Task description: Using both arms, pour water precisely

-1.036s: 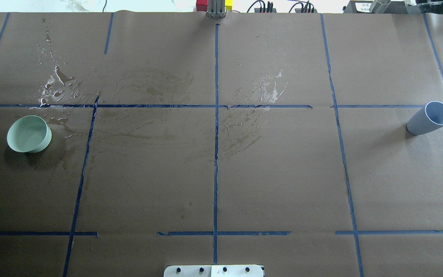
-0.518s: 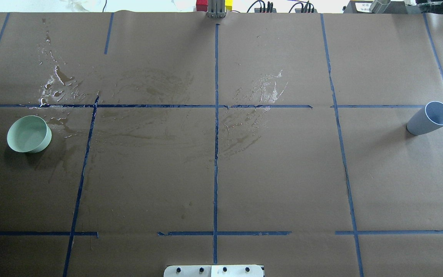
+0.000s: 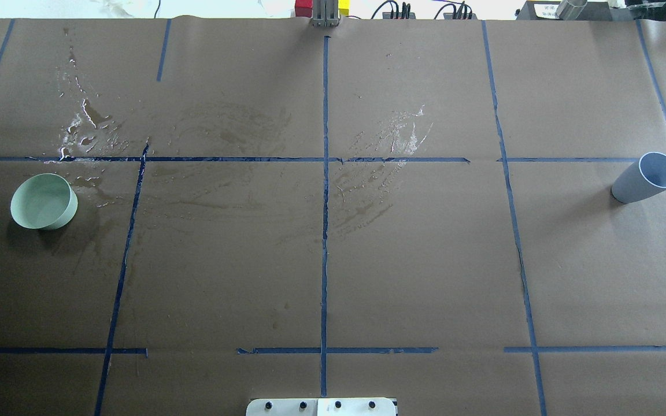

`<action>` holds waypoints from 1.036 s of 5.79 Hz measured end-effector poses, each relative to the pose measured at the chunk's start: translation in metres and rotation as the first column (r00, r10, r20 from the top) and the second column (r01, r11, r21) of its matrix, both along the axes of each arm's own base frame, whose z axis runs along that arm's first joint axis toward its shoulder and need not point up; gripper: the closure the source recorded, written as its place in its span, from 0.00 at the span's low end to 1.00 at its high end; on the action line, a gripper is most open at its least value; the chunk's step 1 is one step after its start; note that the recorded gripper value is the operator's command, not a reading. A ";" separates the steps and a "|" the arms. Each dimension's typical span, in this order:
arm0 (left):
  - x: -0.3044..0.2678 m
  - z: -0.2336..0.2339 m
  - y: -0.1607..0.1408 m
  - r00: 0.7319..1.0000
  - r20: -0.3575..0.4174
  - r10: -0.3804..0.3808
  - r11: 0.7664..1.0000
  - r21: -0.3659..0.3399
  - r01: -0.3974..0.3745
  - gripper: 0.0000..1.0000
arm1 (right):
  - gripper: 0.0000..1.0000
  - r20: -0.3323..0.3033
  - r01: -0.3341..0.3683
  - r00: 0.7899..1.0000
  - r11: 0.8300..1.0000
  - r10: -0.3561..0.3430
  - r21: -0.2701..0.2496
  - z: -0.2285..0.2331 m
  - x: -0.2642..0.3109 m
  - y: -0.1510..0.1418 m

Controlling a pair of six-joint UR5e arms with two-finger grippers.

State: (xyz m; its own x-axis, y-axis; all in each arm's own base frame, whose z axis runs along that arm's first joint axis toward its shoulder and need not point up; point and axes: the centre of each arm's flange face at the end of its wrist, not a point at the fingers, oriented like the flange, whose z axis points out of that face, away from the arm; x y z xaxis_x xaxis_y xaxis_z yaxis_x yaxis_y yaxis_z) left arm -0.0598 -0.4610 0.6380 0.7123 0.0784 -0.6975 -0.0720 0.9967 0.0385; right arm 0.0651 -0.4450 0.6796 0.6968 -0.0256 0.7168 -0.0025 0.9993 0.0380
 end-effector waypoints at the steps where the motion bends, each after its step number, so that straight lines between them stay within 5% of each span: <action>1: 0.000 0.001 0.001 1.000 -0.002 0.000 1.000 -0.003 0.000 0.00 | 0.00 0.003 0.004 1.000 1.000 -0.004 -0.003 0.002 -0.001 0.002; 6: 0.000 0.012 0.009 1.000 0.001 -0.001 1.000 -0.026 0.001 0.00 | 0.00 0.009 0.006 1.000 0.999 -0.006 -0.035 0.016 -0.002 0.019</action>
